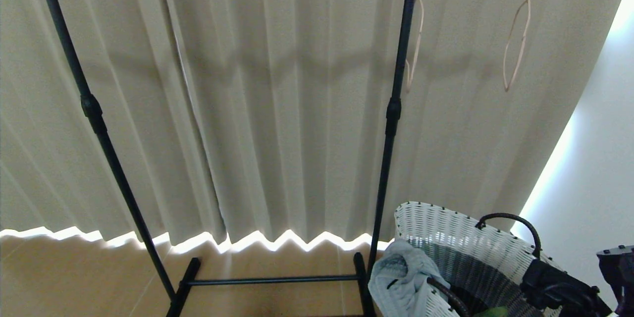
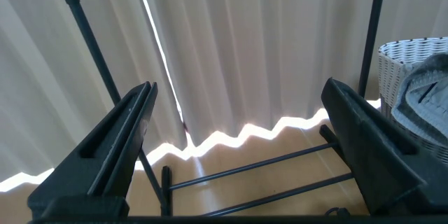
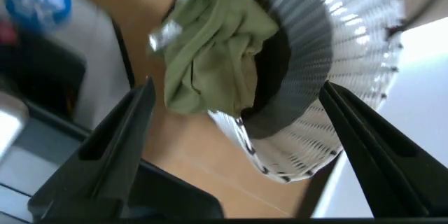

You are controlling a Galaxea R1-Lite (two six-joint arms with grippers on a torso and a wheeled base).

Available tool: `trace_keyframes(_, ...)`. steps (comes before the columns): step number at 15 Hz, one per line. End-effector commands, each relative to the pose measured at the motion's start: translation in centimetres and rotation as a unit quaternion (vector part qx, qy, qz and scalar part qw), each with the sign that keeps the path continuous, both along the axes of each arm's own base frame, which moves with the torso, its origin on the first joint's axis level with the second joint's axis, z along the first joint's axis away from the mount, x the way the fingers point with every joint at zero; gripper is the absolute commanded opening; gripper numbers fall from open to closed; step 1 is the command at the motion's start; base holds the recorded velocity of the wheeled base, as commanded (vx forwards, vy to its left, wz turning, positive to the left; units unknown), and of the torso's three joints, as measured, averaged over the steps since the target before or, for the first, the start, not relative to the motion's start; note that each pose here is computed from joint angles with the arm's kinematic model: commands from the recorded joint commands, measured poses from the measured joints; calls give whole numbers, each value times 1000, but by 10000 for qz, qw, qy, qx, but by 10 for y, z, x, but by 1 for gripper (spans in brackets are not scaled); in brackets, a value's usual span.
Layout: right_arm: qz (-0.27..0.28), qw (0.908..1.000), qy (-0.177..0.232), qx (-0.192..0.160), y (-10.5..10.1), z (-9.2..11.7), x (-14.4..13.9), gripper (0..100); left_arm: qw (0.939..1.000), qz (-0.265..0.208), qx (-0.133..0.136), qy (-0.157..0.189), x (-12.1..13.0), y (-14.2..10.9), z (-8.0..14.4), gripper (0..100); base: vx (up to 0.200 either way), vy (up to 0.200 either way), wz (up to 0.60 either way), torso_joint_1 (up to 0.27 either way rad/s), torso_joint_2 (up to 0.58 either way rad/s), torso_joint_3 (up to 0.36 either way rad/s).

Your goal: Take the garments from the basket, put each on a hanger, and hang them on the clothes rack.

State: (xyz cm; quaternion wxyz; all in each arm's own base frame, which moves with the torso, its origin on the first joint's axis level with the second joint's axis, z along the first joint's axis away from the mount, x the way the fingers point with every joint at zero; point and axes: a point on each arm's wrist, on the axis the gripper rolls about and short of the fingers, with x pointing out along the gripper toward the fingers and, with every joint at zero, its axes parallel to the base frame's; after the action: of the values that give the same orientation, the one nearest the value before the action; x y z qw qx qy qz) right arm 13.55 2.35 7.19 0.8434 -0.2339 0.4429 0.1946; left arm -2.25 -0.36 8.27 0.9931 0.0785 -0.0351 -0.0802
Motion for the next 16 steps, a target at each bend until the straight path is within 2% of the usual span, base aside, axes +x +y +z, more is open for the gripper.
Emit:
trace_keyframes(1, -4, 9987, 501, -101, 3, -21, 18, 100, 10000, -1, 1, -2, 0, 0, 0, 100, 0, 0, 0, 0, 0, 0)
trace_keyframes(6, -27, 9987, 495, -141, 6, -28, 34, 100, 10000, -1, 1, -2, 0, 0, 0, 100, 0, 0, 0, 0, 0, 0)
trace_keyframes(9, -216, 9975, 487, -459, 5, -30, 39, 100, 10000, -1, 1, -2, 0, 0, 0, 100, 0, 0, 0, 0, 0, 0)
trace_keyframes(14, -230, 9979, 411, -448, 5, -28, 44, 100, 10000, -1, 1, -2, 0, 0, 0, 100, 0, 0, 0, 0, 0, 0)
trace_keyframes(16, -244, 9972, 514, -484, 6, -32, 47, 100, 10000, -1, 1, -2, 0, 0, 0, 100, 0, 0, 0, 0, 0, 0)
